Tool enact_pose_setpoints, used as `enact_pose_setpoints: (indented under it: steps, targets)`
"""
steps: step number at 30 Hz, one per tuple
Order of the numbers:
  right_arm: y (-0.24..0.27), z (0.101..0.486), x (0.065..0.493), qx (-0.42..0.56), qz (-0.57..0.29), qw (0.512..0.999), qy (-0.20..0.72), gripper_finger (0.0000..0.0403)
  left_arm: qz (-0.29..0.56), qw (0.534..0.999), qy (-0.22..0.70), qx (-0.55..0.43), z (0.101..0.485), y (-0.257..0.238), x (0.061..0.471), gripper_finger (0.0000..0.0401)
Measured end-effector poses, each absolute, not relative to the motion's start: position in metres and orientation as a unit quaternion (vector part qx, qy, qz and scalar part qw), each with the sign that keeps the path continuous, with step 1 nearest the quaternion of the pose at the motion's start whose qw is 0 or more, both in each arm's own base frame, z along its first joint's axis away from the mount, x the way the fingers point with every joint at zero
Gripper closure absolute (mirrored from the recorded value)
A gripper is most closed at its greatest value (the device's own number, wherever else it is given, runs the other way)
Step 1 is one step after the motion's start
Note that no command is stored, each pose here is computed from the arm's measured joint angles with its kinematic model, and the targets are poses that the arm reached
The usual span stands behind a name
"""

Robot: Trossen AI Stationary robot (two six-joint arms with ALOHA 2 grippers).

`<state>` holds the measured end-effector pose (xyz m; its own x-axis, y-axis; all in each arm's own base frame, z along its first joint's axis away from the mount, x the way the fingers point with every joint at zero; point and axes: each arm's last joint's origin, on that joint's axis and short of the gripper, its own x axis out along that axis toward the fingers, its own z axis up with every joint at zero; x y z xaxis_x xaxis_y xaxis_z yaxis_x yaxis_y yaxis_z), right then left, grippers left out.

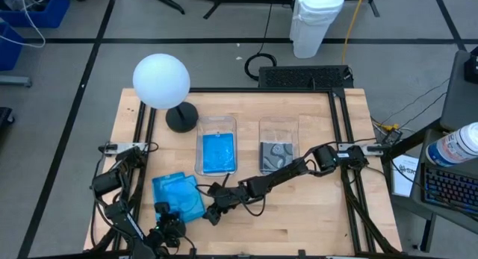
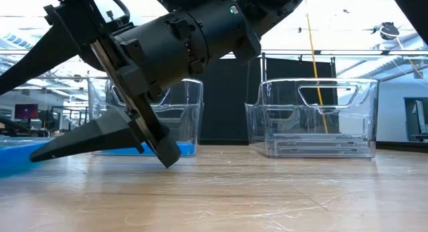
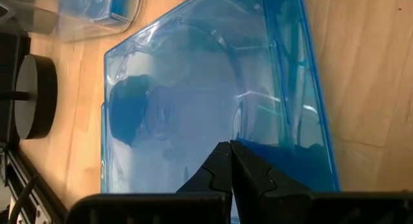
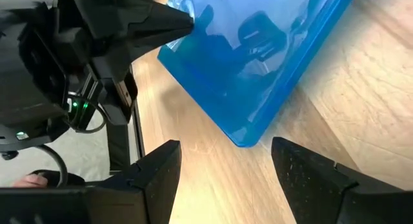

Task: Pick & place jewel cases by type
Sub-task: Put the blue CD case into the left transparent bin

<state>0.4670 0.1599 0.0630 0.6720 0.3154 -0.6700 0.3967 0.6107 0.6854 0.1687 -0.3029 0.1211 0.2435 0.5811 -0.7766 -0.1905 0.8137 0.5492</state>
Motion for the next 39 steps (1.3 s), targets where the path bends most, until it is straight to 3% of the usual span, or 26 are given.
enact_pose_setpoints:
  steps: [26, 39]
  targets:
    - [0.16, 0.063, 0.467, 0.394, -0.046, 0.837, 0.377, 0.017, 0.295, 0.81, 0.481, 0.158, 0.101, -0.292, 0.145, 0.0396]
    - [0.158, 0.064, 0.47, 0.344, -0.034, 0.868, 0.357, 0.017, 0.301, 0.799, 0.486, 0.187, 0.152, -0.313, 0.154, 0.0395]
